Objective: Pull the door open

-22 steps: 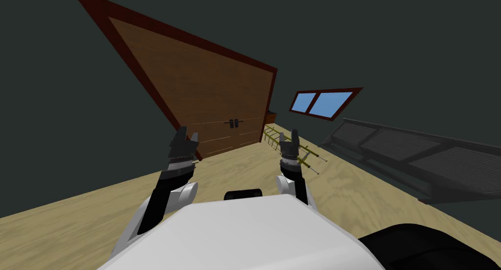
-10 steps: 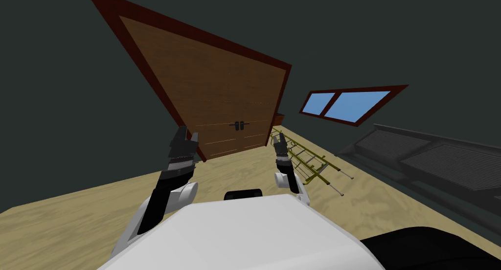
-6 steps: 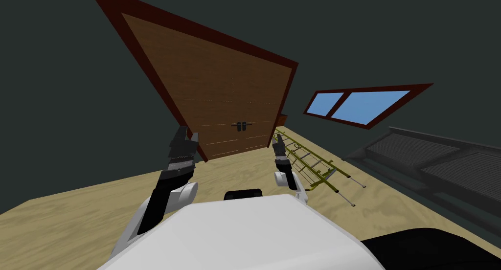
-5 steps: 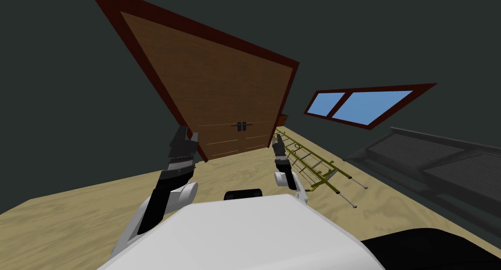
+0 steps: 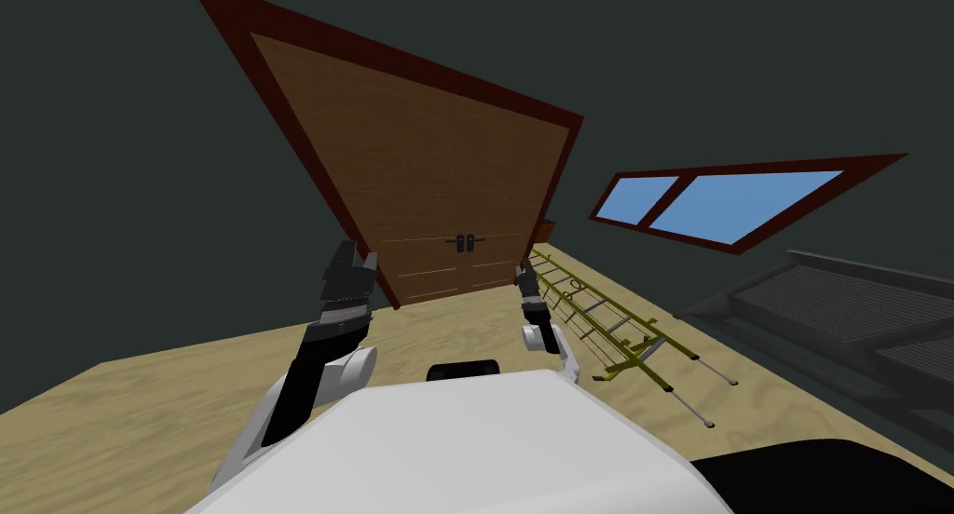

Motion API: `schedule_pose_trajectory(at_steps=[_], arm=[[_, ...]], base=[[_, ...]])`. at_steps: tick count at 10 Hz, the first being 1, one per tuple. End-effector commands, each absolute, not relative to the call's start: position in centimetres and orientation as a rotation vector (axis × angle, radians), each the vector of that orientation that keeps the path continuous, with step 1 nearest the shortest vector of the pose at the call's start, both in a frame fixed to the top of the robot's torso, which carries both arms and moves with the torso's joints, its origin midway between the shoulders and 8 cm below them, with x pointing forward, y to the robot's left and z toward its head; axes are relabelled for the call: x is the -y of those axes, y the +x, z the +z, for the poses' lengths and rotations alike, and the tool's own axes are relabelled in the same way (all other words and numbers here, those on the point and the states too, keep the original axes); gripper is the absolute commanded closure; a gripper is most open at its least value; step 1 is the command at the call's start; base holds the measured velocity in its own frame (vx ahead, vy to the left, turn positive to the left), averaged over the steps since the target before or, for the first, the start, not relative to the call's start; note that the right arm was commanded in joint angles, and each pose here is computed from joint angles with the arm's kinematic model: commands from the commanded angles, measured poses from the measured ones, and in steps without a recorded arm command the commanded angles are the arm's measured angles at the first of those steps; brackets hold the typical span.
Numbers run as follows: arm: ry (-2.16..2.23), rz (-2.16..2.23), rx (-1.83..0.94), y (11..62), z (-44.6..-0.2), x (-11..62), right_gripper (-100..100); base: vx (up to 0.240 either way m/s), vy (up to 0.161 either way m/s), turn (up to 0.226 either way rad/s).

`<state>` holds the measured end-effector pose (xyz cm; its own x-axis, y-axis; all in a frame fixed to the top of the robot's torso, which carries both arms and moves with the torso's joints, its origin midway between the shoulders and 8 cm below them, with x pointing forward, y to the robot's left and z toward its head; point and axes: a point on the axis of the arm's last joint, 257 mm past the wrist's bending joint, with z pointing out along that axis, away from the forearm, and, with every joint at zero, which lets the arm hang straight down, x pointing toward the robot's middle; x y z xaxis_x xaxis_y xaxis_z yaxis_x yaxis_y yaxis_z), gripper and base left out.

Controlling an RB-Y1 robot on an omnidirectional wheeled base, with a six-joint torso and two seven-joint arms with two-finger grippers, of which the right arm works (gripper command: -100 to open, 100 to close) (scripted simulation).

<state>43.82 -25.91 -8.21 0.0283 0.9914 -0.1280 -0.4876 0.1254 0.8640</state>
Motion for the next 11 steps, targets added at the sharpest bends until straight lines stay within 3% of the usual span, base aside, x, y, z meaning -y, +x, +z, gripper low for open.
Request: schedule_pose_trajectory(at_steps=[1, 11], arm=[[0.761, 1.311, -0.915, 44.7, -9.5, 26.4, -100], [0.903, 1.269, -1.025, 48.6, -16.5, 28.9, -100]], base=[[0.111, 0.031, 0.077], [0.092, 0.019, 0.083]])
